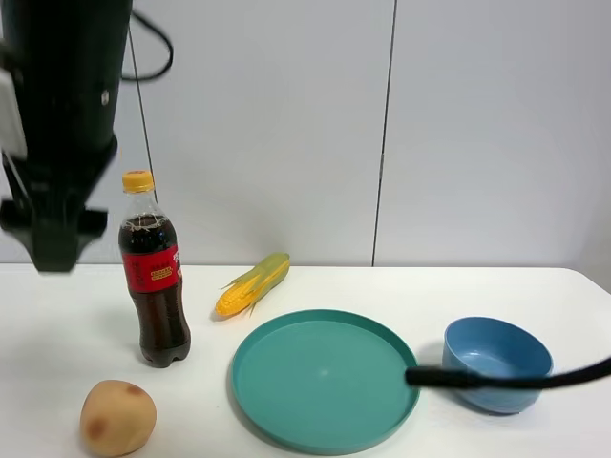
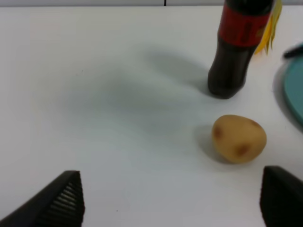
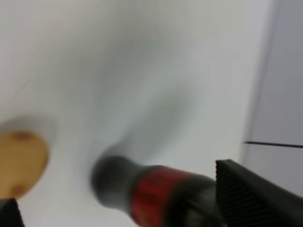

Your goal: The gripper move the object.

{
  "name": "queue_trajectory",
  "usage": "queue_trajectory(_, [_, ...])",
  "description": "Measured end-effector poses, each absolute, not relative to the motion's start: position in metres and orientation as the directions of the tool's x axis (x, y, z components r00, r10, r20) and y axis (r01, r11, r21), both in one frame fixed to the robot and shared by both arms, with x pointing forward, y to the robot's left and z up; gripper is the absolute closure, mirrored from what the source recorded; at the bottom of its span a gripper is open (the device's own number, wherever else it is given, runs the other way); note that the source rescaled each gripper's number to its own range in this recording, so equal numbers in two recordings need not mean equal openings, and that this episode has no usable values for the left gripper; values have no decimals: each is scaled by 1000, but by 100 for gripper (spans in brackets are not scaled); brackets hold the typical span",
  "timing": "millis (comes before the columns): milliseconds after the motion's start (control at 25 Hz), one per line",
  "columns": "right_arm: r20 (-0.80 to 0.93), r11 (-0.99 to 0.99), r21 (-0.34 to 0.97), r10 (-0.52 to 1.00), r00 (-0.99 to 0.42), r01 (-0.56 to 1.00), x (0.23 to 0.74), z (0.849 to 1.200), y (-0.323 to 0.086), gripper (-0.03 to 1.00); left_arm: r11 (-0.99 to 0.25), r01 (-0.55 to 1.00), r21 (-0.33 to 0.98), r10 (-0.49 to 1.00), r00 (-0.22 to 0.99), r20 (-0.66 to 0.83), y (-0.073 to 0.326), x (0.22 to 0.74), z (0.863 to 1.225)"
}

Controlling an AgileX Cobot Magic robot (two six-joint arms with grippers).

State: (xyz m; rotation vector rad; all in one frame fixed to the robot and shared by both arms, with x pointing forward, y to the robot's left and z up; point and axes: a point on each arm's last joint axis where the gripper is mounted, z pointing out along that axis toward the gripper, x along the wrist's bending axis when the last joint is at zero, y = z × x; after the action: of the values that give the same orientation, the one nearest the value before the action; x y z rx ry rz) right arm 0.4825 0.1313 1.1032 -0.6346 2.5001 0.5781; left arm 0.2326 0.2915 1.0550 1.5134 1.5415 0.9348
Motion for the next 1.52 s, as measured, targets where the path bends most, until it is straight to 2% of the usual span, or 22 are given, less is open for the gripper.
queue_trajectory(200, [-635, 751, 450, -110, -764, -483, 457, 1203, 86, 26, 26, 437, 899, 1000, 0, -29, 292, 233, 1055])
queue_trajectory(360, [-632, 687, 587, 59, -773, -428, 433, 1265, 42, 26, 26, 437, 899, 1000, 0, -29, 292, 233, 1055])
queue_trajectory(480, [-601, 643, 669, 174, -780, -372, 417, 1299, 10, 25, 26, 437, 899, 1000, 0, -29, 292, 233, 1055])
queue_trajectory(640, [-578, 653, 714, 346, -739, -252, 408, 1323, -30, 13, 26, 437, 899, 1000, 0, -29, 292, 233, 1055])
queue_trajectory(760, [-563, 686, 718, 474, -677, -117, 407, 1324, -58, 8, 26, 437, 899, 1000, 0, -29, 292, 233, 1055])
queue_trajectory(920, [-538, 689, 725, 570, -621, 5, 400, 1312, -92, 7, 26, 437, 899, 1000, 0, -29, 292, 233, 1055])
queue_trajectory(1120, [-522, 735, 669, 567, -638, 105, 380, 1269, -131, 7, 26, 437, 899, 1000, 0, -29, 292, 233, 1055])
queue_trajectory(1320, [-484, 749, 652, 529, -697, 116, 362, 1209, -155, 7, 26, 437, 899, 1000, 0, -29, 292, 233, 1055])
queue_trajectory(1400, [-423, 713, 680, 570, -705, 169, 361, 1195, -161, 7, 26, 437, 899, 1000, 0, -29, 292, 233, 1055])
queue_trajectory(1520, [-330, 629, 708, 696, -637, 321, 376, 1184, -176, 7, 26, 437, 899, 1000, 0, -29, 292, 233, 1055])
